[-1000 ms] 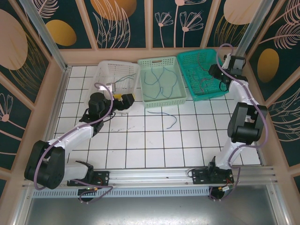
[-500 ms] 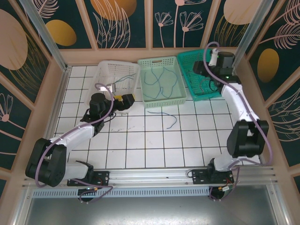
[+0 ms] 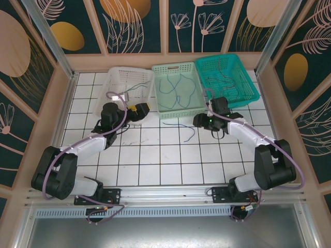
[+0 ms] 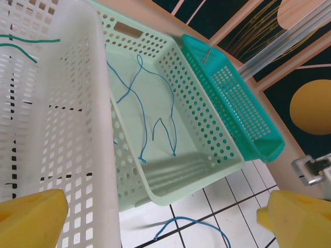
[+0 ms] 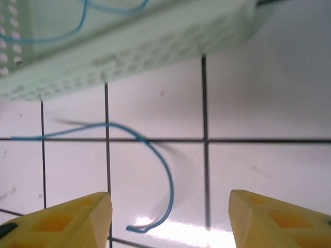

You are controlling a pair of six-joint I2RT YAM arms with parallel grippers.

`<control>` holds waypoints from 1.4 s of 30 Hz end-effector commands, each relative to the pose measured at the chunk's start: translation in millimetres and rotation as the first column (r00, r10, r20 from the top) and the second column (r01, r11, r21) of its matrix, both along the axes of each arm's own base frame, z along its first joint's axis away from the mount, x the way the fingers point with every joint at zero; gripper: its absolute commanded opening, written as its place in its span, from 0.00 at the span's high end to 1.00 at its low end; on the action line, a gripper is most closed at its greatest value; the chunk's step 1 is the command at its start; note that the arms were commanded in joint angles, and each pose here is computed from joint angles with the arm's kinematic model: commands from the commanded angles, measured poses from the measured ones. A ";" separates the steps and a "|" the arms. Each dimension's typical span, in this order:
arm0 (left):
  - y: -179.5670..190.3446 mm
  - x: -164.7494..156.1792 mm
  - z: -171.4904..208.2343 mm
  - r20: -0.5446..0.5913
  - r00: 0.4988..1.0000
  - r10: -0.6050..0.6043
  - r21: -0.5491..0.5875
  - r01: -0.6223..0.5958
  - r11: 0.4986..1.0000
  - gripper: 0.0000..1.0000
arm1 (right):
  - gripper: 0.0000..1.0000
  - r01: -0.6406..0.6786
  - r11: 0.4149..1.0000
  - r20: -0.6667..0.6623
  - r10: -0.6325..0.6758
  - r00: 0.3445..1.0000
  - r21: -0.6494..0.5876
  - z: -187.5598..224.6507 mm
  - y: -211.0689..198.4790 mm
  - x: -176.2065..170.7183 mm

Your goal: Untangle the cables

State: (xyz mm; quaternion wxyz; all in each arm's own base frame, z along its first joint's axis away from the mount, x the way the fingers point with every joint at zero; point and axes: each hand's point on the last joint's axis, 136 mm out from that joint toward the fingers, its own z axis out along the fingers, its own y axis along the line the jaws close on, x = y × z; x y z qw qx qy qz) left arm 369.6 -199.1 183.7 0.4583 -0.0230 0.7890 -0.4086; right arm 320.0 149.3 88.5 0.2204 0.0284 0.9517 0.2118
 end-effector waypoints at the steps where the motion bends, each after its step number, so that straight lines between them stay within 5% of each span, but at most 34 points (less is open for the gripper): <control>1: 1.9 -0.1 12.4 0.050 0.998 0.025 -0.019 -0.024 1.000 0.01 | 0.40 0.038 0.999 -0.050 -0.036 0.998 0.037 -12.0 8.2 -9.9; 22: 4.3 -2.2 7.7 0.041 0.999 0.033 -0.005 -0.033 0.999 0.01 | 0.52 0.009 0.994 -0.158 -0.026 0.987 -0.106 -76.1 29.2 -20.4; 33: 5.3 -4.6 7.1 0.040 0.999 0.034 -0.007 -0.034 0.999 0.01 | 0.98 0.041 0.983 -0.101 -0.060 0.993 -0.180 -66.1 13.0 -21.2; 42: 0.2 -13.9 18.7 0.086 0.996 0.018 0.009 -0.019 1.000 0.01 | 1.00 -0.051 0.998 0.093 0.055 0.994 -0.037 -2.5 33.9 -14.4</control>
